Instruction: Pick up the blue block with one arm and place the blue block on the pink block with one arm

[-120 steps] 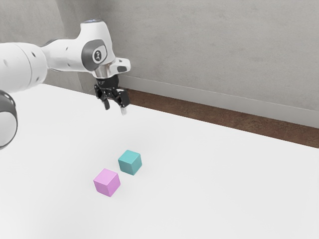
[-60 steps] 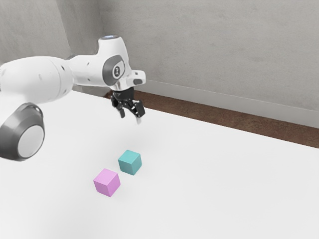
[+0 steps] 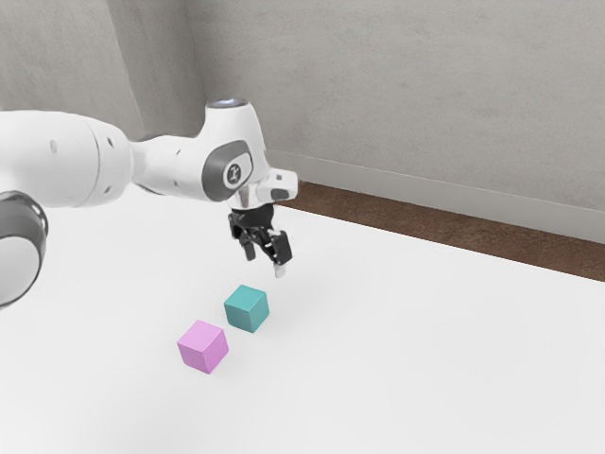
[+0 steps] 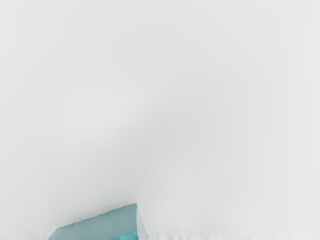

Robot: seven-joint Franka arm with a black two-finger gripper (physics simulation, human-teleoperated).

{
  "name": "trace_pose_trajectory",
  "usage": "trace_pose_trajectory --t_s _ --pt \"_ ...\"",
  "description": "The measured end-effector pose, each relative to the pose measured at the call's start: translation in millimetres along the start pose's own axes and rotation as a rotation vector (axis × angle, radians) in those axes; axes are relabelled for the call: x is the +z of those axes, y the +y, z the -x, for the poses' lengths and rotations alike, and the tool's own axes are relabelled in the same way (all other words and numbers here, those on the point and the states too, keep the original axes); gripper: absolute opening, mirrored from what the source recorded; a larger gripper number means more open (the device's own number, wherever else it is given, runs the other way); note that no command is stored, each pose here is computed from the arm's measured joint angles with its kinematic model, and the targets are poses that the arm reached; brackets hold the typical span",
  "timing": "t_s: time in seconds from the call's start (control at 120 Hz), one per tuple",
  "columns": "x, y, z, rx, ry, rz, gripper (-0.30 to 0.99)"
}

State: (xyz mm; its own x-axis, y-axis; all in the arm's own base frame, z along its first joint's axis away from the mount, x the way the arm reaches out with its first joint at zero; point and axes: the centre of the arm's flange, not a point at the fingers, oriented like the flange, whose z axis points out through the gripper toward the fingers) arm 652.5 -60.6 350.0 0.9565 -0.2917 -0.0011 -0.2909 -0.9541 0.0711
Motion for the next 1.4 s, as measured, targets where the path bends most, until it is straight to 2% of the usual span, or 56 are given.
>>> trace_pose_trajectory --t_s 0.158,0.283,0.425,0.583,0.708,0.825,0.908,1.033,1.158,1.4 --pt "22 -34 7 -0.036 -0.014 -0.055 0.67" --pt "47 -48 6 -0.056 -0.035 -0.069 0.67" --pt "56 -54 4 -0.067 -0.027 -0.079 0.67" --pt "48 -47 -3 -0.058 0.004 -0.082 0.67" --pt "46 -38 -4 -0.096 0.028 -0.034 0.67" --pt "48 -27 -3 -0.124 0.032 -0.008 0.67" --pt "60 -24 16 -0.151 0.01 0.006 0.7" --pt "55 -24 20 -0.167 0.03 0.002 0.68" --pt "50 -28 19 -0.153 0.039 -0.034 0.67" --pt "53 -19 32 -0.136 0.009 -0.044 0.67"
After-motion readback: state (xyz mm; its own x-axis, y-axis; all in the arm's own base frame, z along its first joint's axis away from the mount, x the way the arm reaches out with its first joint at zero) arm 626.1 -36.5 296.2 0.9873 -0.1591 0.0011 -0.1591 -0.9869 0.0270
